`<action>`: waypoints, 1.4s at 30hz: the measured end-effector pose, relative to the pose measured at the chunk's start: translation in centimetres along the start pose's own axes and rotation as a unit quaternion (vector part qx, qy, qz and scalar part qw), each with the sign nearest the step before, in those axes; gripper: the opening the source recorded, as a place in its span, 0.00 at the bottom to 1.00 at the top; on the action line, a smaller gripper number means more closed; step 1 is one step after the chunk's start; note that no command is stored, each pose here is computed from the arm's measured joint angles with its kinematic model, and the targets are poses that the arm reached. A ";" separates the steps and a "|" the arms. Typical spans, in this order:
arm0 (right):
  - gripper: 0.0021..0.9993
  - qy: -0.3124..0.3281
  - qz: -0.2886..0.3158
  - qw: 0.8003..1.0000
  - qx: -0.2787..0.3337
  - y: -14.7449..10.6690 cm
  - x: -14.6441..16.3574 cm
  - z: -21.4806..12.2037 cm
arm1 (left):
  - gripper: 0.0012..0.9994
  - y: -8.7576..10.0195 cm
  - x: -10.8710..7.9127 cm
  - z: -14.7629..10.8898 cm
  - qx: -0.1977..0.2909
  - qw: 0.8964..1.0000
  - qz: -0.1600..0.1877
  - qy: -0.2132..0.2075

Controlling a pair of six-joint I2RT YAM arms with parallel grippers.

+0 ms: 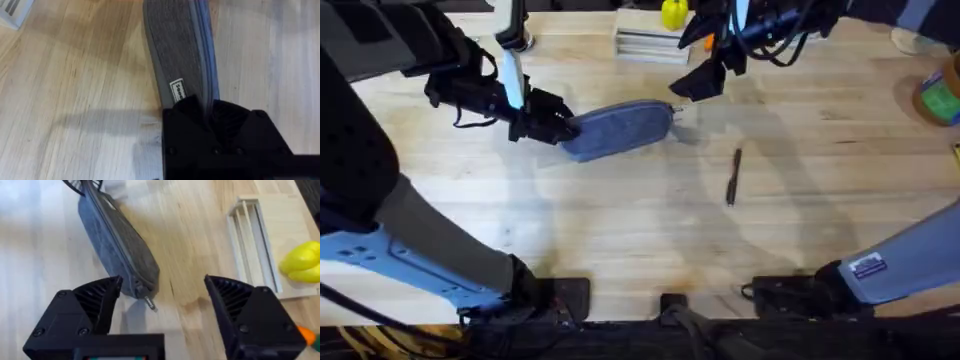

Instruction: Unzip the bag, pick up the pens from the table one at a time and place them inside, then zip the bag closed.

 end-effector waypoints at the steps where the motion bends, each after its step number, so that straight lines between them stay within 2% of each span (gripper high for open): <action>1: 0.99 -0.007 -0.006 1.000 0.005 -0.1 -0.1 0.0 | 0.04 0.0 0.0 0.0 0.000 1.000 0.000 0.000; 6: 0.99 -0.037 -0.046 0.998 0.020 -0.2 -0.7 0.0 | 0.04 0.0 0.0 0.0 0.000 1.000 0.000 0.000; 7: 0.99 -0.055 -0.062 0.996 0.038 -0.5 -1.1 0.1 | 0.04 0.0 0.0 0.0 0.000 1.000 0.000 0.000; 10: 0.99 -0.060 -0.061 0.995 0.057 -1.4 -1.8 0.8 | 0.04 0.0 0.0 0.0 0.000 1.000 0.000 0.000; 16: 0.99 -0.034 -0.050 0.992 0.107 -3.9 -2.0 2.5 | 0.04 0.0 0.0 0.0 0.000 1.000 0.000 0.000; 22: 0.99 0.000 -0.105 0.986 0.132 -4.5 -1.0 2.6 | 0.04 0.0 0.1 0.0 0.001 1.000 0.002 0.001; 33: 0.99 0.033 -0.176 0.976 0.127 -4.2 0.2 3.4 | 0.04 0.0 0.1 0.0 0.001 1.000 0.003 0.002; 42: 0.99 0.053 -0.197 0.970 0.129 -3.8 1.4 4.8 | 0.04 0.0 0.1 0.0 0.001 1.000 0.003 0.002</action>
Point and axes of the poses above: each hand's point on the last joint's axis, 136 mm out from that joint toward the fingers, its own z axis out along the fingers, its own x axis along the line the jaws close on, y = z × x, the point moved 9 cm from there along -z, back along the fingers, and after that the axes turned 14 degrees about z, right-handed, at the moved point
